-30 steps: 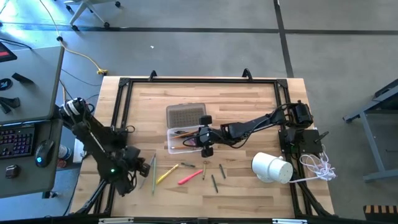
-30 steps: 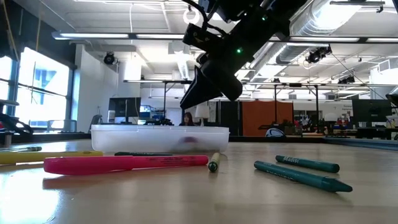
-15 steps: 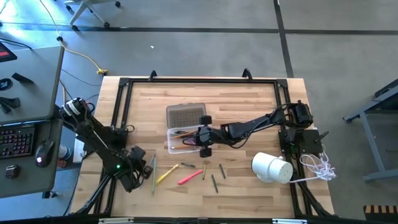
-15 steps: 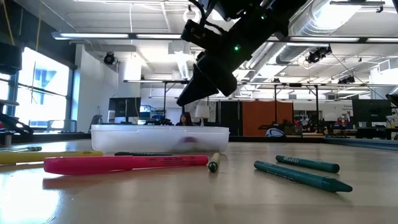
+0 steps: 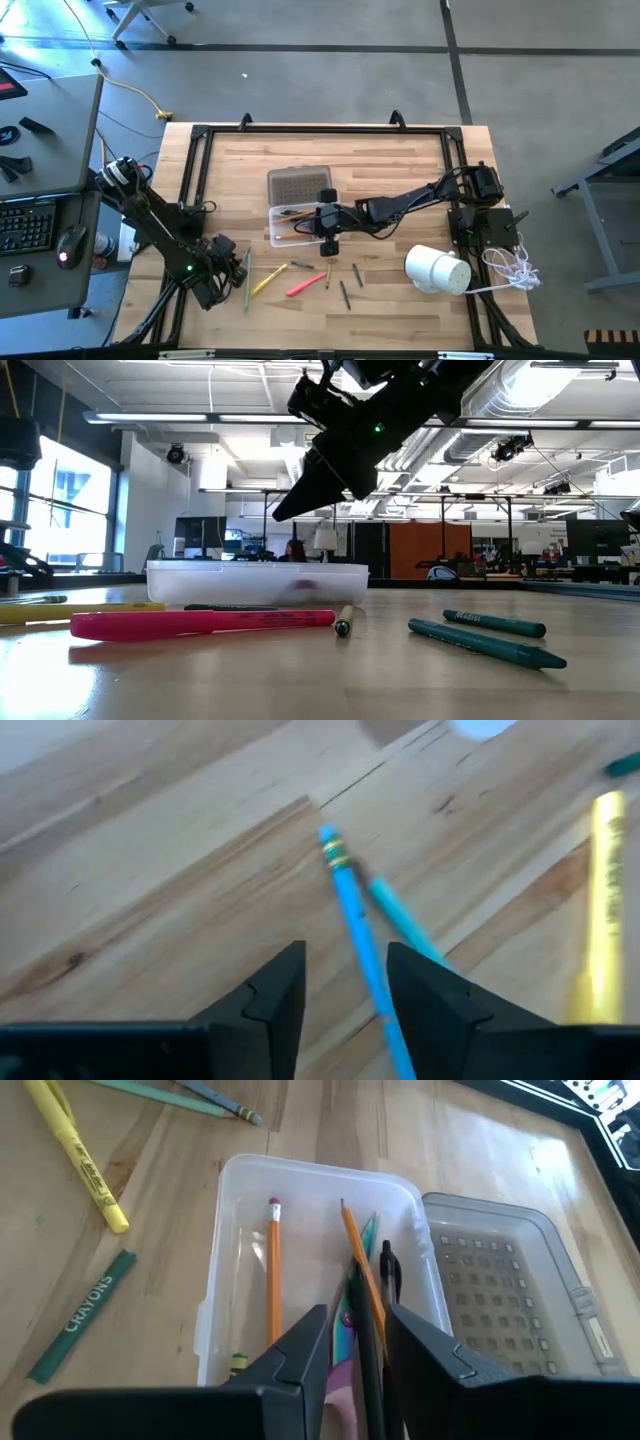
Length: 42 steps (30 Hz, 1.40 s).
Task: Pick & place school supplies into a supply box
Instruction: Put the blue pencil into the gray supply box
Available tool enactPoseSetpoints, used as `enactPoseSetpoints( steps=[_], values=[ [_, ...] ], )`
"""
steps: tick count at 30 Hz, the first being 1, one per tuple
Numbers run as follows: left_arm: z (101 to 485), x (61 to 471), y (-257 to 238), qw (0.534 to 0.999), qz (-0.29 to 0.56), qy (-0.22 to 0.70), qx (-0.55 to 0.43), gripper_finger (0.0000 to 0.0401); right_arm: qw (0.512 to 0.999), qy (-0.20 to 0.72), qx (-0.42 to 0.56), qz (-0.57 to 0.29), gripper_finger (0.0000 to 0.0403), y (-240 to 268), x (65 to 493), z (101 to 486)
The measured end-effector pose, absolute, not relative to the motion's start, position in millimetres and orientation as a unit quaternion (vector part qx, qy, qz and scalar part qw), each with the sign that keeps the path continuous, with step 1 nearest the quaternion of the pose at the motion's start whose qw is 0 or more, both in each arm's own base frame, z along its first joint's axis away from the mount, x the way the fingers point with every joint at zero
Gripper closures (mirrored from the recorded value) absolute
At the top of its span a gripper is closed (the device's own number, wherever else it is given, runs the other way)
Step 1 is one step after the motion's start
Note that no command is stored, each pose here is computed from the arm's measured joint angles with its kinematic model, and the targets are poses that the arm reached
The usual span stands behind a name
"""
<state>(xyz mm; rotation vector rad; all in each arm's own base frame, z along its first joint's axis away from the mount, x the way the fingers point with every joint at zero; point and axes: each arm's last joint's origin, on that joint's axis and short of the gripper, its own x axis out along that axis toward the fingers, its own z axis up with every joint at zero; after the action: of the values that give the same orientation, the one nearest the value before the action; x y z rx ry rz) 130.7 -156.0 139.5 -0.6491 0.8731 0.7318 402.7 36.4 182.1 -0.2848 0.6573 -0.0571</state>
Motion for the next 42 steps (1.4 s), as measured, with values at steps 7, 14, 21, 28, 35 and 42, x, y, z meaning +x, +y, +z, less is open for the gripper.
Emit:
enactPoseSetpoints(
  steps=[7,14,21,28,35,42],
  values=[
    [129,136,-158,0.829,0.336,0.371,-0.251,0.0228,0.938,0.321,-0.13,-0.001,0.0316,37,403,181],
    [111,137,-162,0.818,0.355,0.388,-0.233,0.0243,0.939,0.321,-0.126,0.013,0.0316,38,403,181],
    [100,138,-162,0.824,0.375,0.367,-0.214,0.026,0.938,0.321,-0.127,0.01,0.0316,38,403,181],
    [89,133,-153,0.815,0.407,0.328,-0.25,0.0317,0.938,0.321,-0.127,0.01,0.0316,38,403,181],
    [80,127,-137,0.83,0.422,0.272,-0.241,0.0376,0.938,0.321,-0.127,0.01,0.0316,38,403,181],
    [75,134,-115,0.819,0.461,0.252,-0.228,0.037,0.938,0.321,-0.127,0.01,0.0316,38,403,181]
  ],
)
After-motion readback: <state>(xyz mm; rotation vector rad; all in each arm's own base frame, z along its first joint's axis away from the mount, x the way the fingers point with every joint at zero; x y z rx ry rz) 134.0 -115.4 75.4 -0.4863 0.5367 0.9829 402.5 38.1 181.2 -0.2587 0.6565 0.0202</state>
